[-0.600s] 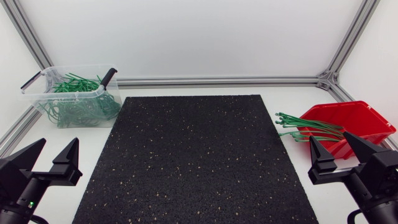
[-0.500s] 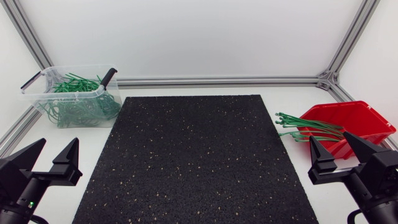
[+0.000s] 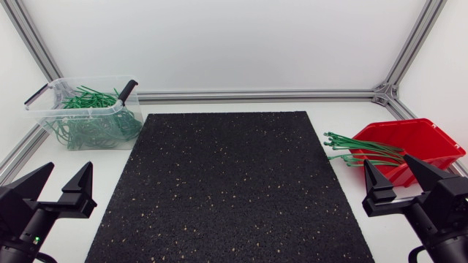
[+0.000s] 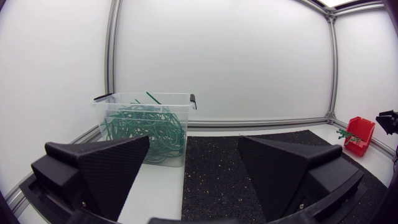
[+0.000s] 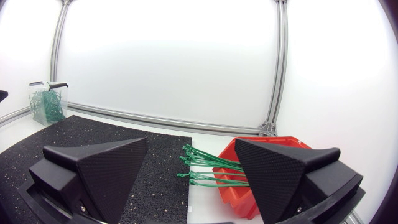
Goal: Take a green cable tie from the red box, thread the tail through the head to close it, then place it in the transparent bin on the left.
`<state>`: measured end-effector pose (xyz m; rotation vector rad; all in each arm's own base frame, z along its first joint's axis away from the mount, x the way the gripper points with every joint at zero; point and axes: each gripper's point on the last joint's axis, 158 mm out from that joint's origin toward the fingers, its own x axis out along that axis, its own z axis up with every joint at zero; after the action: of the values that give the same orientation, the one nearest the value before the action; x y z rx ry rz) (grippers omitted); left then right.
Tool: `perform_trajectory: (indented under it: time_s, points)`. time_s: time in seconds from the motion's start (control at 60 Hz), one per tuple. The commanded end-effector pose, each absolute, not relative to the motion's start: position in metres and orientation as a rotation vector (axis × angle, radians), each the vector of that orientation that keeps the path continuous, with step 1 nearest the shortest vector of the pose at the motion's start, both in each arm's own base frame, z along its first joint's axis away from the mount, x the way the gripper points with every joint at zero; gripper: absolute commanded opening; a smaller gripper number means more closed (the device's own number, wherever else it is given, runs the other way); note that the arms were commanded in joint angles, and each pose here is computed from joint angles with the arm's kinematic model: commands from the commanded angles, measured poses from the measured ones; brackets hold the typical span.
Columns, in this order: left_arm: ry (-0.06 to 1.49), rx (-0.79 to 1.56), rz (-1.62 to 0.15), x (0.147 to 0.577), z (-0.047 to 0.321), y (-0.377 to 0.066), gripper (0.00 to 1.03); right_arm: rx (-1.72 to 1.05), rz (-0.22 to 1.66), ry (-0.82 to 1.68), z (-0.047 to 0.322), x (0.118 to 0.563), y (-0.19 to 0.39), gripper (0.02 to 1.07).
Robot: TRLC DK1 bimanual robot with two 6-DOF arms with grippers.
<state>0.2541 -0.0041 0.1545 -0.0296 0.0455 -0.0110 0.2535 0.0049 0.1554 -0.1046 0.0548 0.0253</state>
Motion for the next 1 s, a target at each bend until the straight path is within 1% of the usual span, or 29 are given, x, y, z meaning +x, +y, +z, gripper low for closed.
perform_trajectory:
  time_s: [0.0,0.217,0.433,0.517,0.583,0.717,0.85,0.9,0.983]
  points:
    - [0.088,-0.051,-0.01,0.255,0.134,-0.005,1.0,-0.099,0.032,0.043,0.16,0.252,0.006,1.04]
    - [0.09,-0.051,-0.012,0.255,0.133,-0.005,1.0,-0.1,0.039,0.006,0.207,0.244,0.008,1.04]
    - [0.09,-0.051,-0.022,0.255,0.134,-0.008,1.0,-0.117,0.09,0.127,0.232,0.254,0.016,1.03]
    - [0.09,-0.051,-0.021,0.255,0.134,-0.007,1.0,-0.161,0.117,0.178,0.237,0.258,0.019,0.97]
    - [0.091,-0.051,-0.018,0.255,0.133,-0.007,1.0,-0.229,0.148,0.233,0.239,0.262,0.022,0.93]
    - [0.093,-0.051,-0.012,0.255,0.133,-0.005,1.0,-0.374,0.182,0.376,0.234,0.276,0.017,0.93]
    - [0.093,-0.051,-0.015,0.255,0.133,-0.006,1.0,-0.533,0.232,0.535,0.219,0.292,0.003,0.94]
    - [0.094,-0.051,-0.018,0.255,0.132,-0.007,1.0,-0.535,0.238,0.571,0.215,0.3,-0.004,0.98]
    - [0.094,-0.05,-0.021,0.255,0.132,-0.007,1.0,-0.537,0.26,0.634,0.206,0.31,-0.014,0.98]
